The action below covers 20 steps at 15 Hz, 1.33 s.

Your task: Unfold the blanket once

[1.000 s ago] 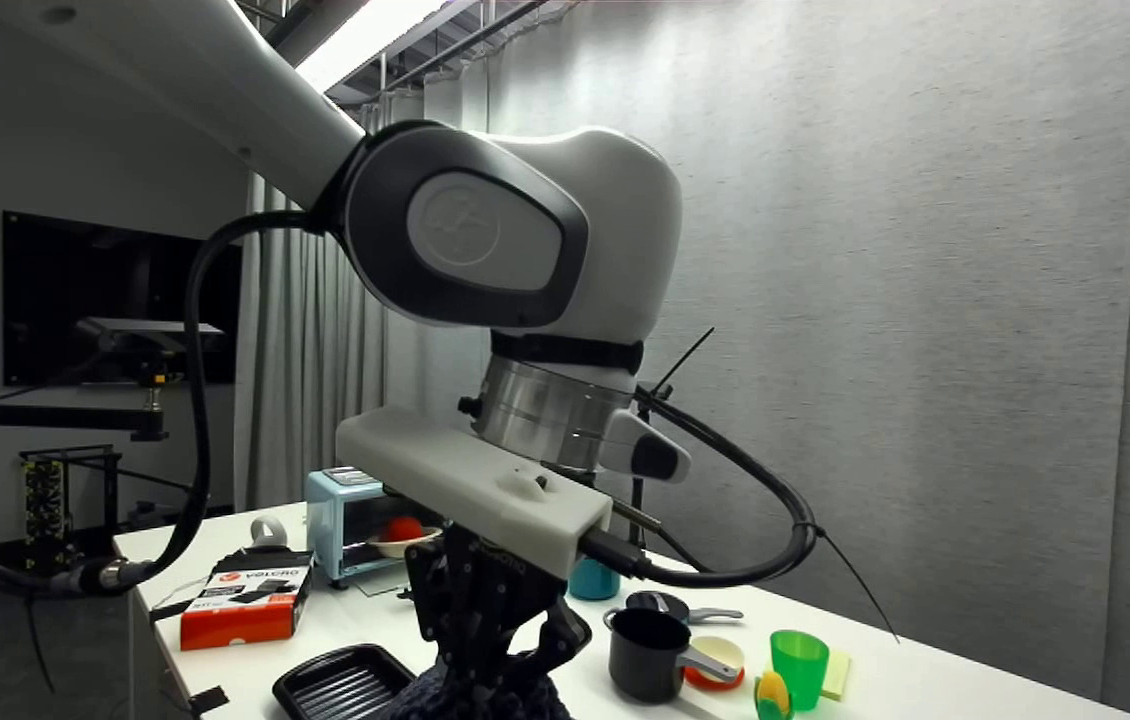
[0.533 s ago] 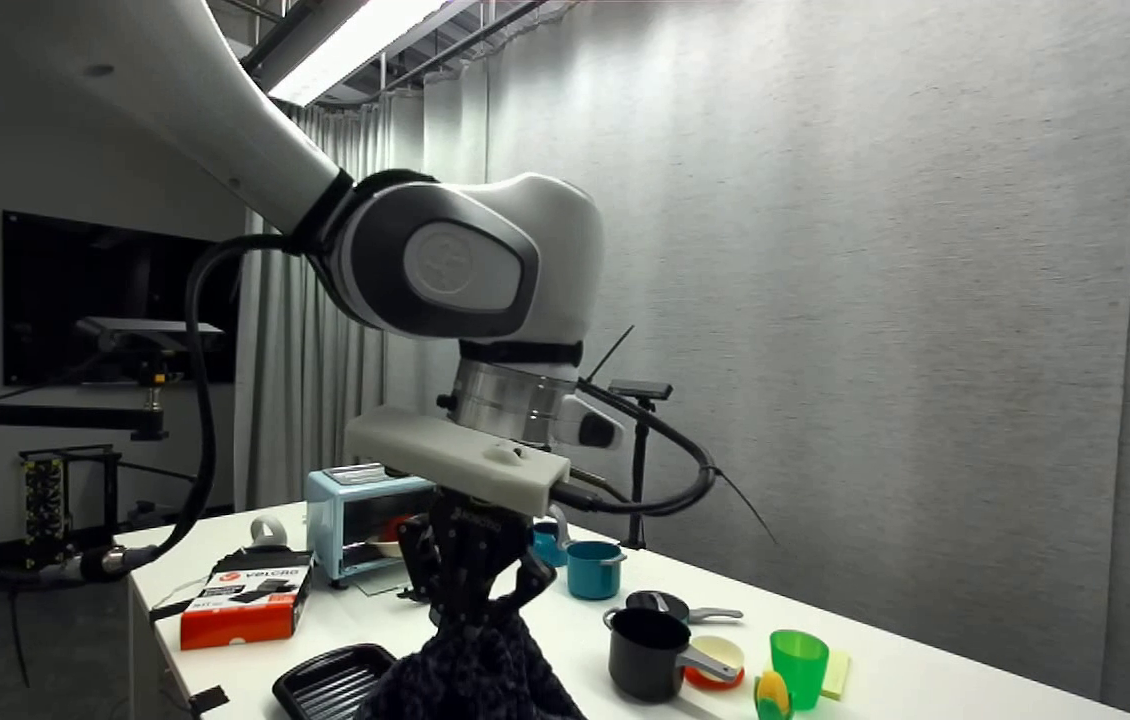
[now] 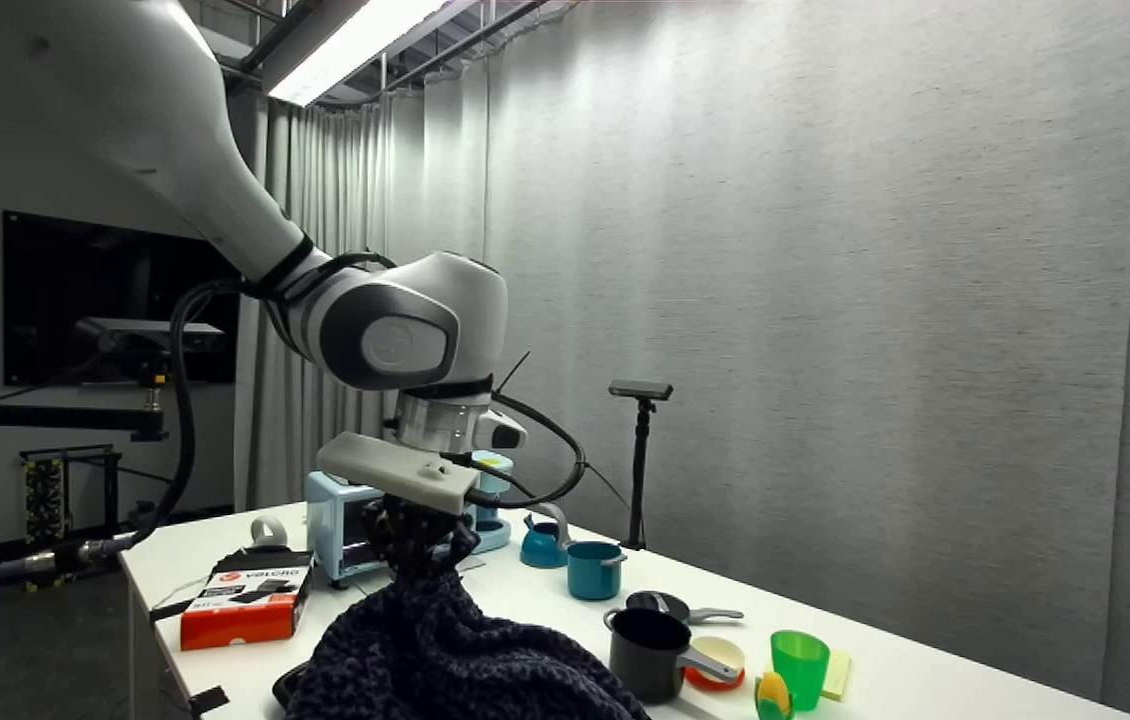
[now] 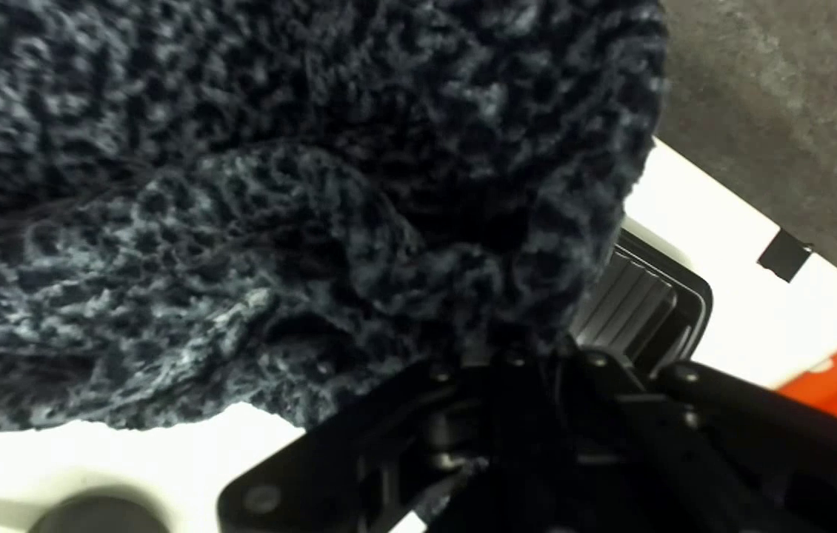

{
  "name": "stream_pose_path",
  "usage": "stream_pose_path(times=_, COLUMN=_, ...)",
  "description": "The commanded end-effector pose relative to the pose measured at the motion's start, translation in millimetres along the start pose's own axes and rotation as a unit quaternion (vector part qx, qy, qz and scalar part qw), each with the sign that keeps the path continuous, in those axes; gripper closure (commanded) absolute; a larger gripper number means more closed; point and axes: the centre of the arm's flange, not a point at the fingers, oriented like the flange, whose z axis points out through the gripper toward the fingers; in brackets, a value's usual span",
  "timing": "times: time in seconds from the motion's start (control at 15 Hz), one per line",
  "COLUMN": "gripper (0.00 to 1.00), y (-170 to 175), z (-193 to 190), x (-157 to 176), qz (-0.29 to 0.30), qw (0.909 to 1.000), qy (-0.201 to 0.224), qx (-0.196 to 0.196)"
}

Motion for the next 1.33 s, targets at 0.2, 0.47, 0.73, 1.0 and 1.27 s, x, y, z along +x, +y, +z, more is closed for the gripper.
stream_pose_path(times=0.2, gripper=0.98, y=9, z=-17, x=7, qz=-0.031, qw=0.9854, qy=0.091, qx=0.14)
stream_pose_path(times=0.47, gripper=0.98, y=2, z=-5, x=6, qz=-0.055, qw=0.9795, qy=0.078, qx=0.177)
stream_pose_path(times=0.73, gripper=0.93, y=1, z=0, x=3, qz=-0.045, qw=0.9832, qy=0.071, qx=0.162)
stream_pose_path(times=1.0, gripper=0.93, y=1, z=2, x=3, qz=-0.045, qw=0.9832, qy=0.07, qx=0.163)
stream_pose_path(times=1.27, gripper=0.98, y=19, z=-10, x=-3, qz=-0.006, qw=0.9844, qy=0.097, qx=0.147)
